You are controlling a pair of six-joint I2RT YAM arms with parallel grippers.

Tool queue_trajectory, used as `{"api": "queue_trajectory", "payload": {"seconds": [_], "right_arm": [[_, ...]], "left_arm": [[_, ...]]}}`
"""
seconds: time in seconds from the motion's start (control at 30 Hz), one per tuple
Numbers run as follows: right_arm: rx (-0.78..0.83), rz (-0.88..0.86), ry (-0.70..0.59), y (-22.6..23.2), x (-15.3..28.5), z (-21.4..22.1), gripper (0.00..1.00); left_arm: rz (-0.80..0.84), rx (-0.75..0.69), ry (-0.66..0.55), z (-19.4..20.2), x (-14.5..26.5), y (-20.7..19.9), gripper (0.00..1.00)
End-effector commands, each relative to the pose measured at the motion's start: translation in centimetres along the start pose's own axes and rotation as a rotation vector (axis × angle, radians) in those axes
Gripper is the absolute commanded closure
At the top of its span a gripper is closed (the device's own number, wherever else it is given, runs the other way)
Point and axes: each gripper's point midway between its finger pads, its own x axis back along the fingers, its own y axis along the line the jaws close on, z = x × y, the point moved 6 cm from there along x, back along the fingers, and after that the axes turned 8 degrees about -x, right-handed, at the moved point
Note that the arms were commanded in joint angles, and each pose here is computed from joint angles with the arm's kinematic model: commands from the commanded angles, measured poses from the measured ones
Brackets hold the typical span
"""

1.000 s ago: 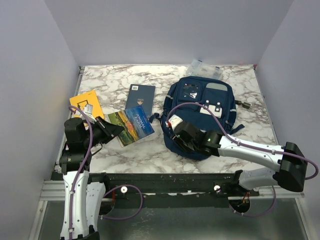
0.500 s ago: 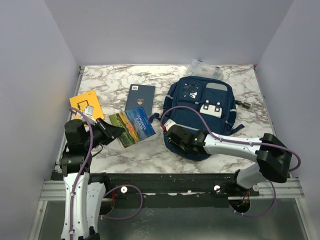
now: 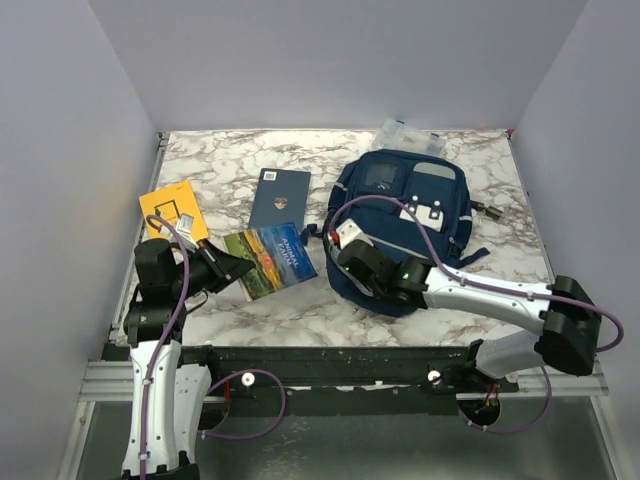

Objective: Pack the student bag
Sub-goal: Place the book in the student bag.

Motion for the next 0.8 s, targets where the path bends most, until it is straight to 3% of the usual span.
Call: {"api": "queue_trajectory", "payload": {"seconds": [0.0, 0.3, 0.53, 0.77], "right_arm": [[-0.193, 0.068, -0.203, -2.5, 3.4, -5.0, 1.0], [-0.422, 0.084, -0.428, -5.3, 8.1, -10.4, 0.99], [-0.508, 0.092, -0.492, -6.2, 9.7, -12.8, 0.99], [-0.547, 0.065, -0.52, -6.1, 10.1, -13.6, 1.0]], "left_arm": [[0.116, -0.032, -0.017, -0.5, 0.4, -1.8, 1.0], [0.233, 0.068, 0.04, -0.4, -0.2, -2.5, 1.0], [0.347, 0.194, 0.035, 0.8, -0.8, -3.1, 1.0], [0.331, 0.295, 0.052, 2.6, -2.2, -4.3, 1.0]]}}
